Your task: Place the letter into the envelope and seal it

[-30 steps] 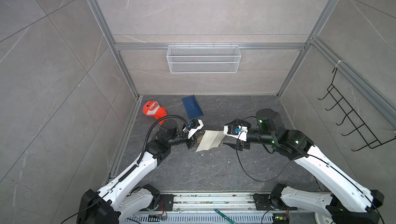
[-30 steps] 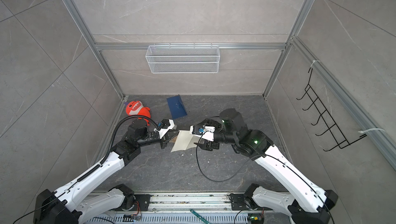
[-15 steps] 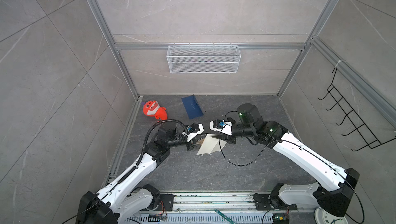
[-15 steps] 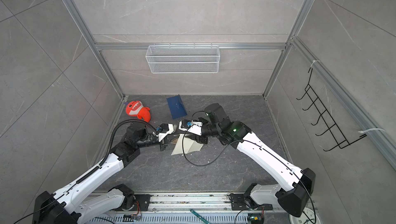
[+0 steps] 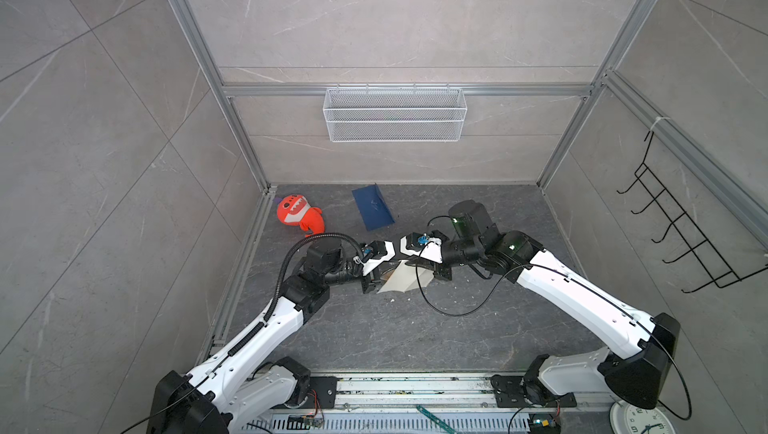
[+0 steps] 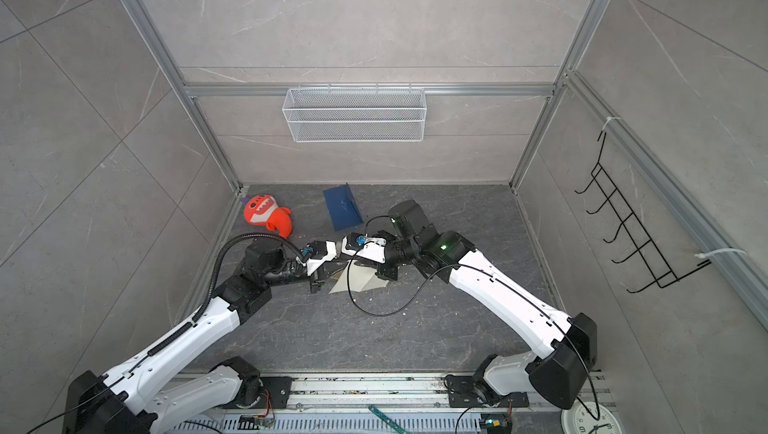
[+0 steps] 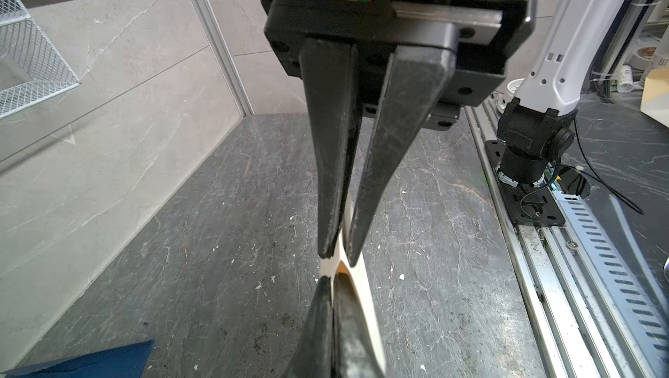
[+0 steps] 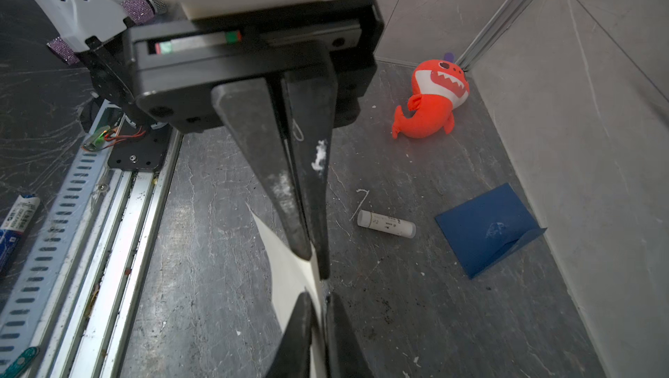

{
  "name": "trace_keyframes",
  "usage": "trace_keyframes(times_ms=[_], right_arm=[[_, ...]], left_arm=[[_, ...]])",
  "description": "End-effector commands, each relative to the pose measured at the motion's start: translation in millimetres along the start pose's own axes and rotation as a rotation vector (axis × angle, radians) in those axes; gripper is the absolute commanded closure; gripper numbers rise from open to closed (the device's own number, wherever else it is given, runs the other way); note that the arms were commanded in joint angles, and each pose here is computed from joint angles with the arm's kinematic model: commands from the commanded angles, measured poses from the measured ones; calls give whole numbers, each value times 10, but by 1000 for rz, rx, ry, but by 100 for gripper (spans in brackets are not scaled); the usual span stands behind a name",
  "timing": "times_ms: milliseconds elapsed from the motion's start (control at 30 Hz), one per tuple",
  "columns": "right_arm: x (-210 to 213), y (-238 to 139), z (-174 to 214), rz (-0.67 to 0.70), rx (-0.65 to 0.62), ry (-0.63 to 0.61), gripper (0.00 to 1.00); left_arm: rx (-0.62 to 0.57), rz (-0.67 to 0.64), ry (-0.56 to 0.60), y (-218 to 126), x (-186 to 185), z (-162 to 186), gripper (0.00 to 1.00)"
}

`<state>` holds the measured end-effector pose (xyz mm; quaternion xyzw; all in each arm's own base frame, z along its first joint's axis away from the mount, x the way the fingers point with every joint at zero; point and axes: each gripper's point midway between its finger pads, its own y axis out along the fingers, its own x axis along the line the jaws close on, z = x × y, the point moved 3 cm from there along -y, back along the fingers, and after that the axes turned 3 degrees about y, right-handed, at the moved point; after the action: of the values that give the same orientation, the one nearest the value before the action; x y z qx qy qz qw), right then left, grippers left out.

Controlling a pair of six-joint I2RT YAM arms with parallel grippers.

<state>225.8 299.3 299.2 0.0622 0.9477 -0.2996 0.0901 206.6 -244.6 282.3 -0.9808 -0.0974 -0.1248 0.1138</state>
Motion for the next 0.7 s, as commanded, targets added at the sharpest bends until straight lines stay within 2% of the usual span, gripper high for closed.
trace_keyframes(times_ms=[0,67,133,267,433,600,667], right_arm=[[19,-10,-26,-24,0,-4,95],[28,-20,-27,-20,-4,-15,100],[33,-21,-14,-16,-4,-21,100],[52,-44,46,-8,16,-29,100],[89,-110,212,26,92,-49,100],[170,-134,320,11,117,-57,100],[195,-127,337,1,117,-54,100]], left_arm=[[-39,15,56,-29,-18,-136,100],[-31,18,55,-25,-17,-125,100],[-23,20,53,-19,-16,-109,100],[-2,24,61,-22,-24,-81,84],[21,24,112,-107,-53,-124,68],[-28,44,142,-228,-104,-214,35],[-48,71,134,-227,-135,-229,25]])
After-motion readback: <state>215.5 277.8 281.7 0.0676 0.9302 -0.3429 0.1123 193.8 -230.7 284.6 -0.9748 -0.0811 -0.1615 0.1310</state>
